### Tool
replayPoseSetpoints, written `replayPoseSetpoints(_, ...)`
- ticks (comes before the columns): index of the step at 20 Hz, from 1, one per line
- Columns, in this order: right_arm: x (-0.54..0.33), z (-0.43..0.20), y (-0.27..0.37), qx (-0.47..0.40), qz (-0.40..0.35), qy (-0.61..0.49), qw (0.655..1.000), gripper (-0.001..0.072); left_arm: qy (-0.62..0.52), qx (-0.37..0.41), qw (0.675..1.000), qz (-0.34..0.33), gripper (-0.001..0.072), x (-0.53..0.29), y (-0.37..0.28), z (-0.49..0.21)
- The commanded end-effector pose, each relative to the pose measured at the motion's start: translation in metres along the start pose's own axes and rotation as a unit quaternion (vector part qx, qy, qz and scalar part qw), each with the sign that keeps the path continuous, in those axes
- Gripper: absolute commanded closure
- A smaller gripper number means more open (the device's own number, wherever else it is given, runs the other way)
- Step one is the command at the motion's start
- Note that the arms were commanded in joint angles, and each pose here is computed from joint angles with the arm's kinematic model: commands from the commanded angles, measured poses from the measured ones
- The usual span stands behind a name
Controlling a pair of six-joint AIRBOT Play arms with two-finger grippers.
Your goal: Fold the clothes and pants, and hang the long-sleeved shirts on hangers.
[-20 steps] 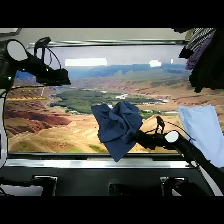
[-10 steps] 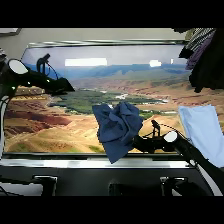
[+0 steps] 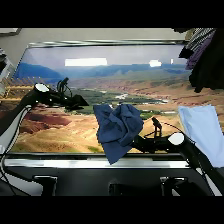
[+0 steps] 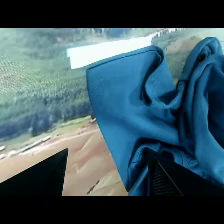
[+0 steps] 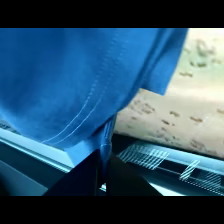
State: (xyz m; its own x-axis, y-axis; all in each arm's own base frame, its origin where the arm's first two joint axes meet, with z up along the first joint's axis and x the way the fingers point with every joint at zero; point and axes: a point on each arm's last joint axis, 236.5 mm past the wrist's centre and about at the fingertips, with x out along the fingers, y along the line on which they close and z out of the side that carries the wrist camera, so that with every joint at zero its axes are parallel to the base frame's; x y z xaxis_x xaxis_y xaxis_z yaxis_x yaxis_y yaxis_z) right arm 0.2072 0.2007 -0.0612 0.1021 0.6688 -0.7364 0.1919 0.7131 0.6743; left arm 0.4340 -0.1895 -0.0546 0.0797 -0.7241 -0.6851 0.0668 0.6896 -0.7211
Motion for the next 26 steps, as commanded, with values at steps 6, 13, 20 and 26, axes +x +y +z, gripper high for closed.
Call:
replayPoseSetpoints(6,-0.006,-0.006,0.009,-0.010,0.011,0.004,1.000,0.0681,0.024,0.002,1.000,-0.014,0.0141,0.043,0.000,-0.012)
replayPoseSetpoints(13,-0.006,-0.008,0.009,-0.010,0.012,0.009,1.000,0.0680,0.029,0.013,0.999,-0.005,0.0142,0.074,-0.006,-0.019)
replayPoseSetpoints(20,-0.013,-0.003,0.017,-0.020,0.022,-0.012,0.999,0.0681,0.015,0.016,1.000,-0.006,0.0695,0.074,-0.011,-0.012)
replayPoseSetpoints(26,-0.075,0.028,0.064,-0.118,0.015,-0.113,0.986,0.0684,-0.084,0.090,0.992,-0.007,0.0698,-0.010,-0.068,0.043)
